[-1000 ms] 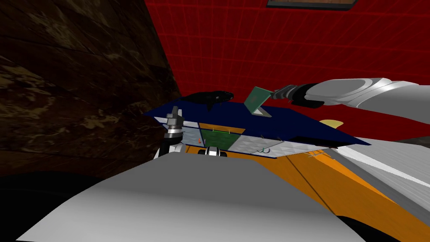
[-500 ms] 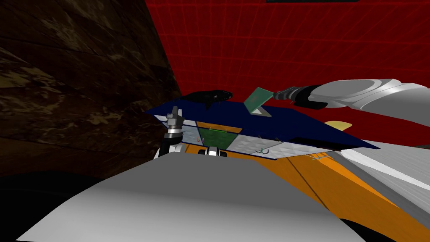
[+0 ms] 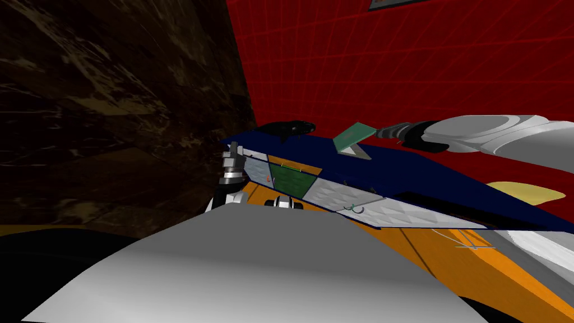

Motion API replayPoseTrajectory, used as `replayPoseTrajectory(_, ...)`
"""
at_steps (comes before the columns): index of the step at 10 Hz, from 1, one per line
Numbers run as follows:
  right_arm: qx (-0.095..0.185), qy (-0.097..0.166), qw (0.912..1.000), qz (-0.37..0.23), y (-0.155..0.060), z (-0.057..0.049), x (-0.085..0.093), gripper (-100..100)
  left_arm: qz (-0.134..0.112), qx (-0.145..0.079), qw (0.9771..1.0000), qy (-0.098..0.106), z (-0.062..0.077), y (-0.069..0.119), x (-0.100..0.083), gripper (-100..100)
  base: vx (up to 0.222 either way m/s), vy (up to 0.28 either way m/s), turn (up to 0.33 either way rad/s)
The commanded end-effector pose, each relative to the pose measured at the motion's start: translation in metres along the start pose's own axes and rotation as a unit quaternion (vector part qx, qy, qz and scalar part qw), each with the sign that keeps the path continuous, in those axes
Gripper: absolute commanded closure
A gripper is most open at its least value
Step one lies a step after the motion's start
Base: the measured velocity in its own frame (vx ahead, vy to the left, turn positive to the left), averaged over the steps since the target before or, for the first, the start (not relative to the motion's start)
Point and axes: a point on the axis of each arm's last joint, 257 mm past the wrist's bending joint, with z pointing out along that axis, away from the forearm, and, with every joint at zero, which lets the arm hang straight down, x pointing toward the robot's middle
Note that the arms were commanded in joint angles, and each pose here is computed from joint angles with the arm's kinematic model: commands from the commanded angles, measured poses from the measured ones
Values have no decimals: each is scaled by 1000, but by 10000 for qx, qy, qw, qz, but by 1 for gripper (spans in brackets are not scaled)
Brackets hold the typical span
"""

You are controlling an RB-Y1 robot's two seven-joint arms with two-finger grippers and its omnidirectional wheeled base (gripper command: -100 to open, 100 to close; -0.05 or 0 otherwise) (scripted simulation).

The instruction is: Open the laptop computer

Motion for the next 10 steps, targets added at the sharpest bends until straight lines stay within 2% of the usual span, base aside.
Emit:
replayPoseTrajectory(1,314,391,9980,390,-29,-8,54,100,-1,2,10000,0,0,0,0,0,-186,-123,397)
replayPoseTrajectory(2,314,391,9980,390,-29,-8,54,100,0,1,10000,0,0,0,0,0,-102,-73,306)
replayPoseTrajectory(3,692,588,9929,773,-64,-20,85,100,0,0,10000,0,0,0,0,0,-188,-133,389)
replayPoseTrajectory(4,665,566,9931,778,-61,-19,82,100,0,1,10000,1,0,0,0,0,-189,-126,412)
replayPoseTrajectory(5,724,681,9922,751,-66,-22,96,100,1,0,10000,1,0,0,0,0,-84,-53,303)
replayPoseTrajectory(6,1061,765,9850,1127,-95,-36,116,100,1,-1,10000,0,0,0,0,0,-175,-56,353)
replayPoseTrajectory(7,1165,782,9838,1117,-105,-40,119,100,0,1,10000,0,0,0,0,0,-202,-78,345)
replayPoseTrajectory(8,1166,794,9839,1100,-105,-40,119,100,0,0,10000,0,0,0,0,0,-101,-52,350)
replayPoseTrajectory(10,1162,859,9834,1095,-104,-41,127,100,1,-1,10000,0,0,0,0,0,-5,-4,37)
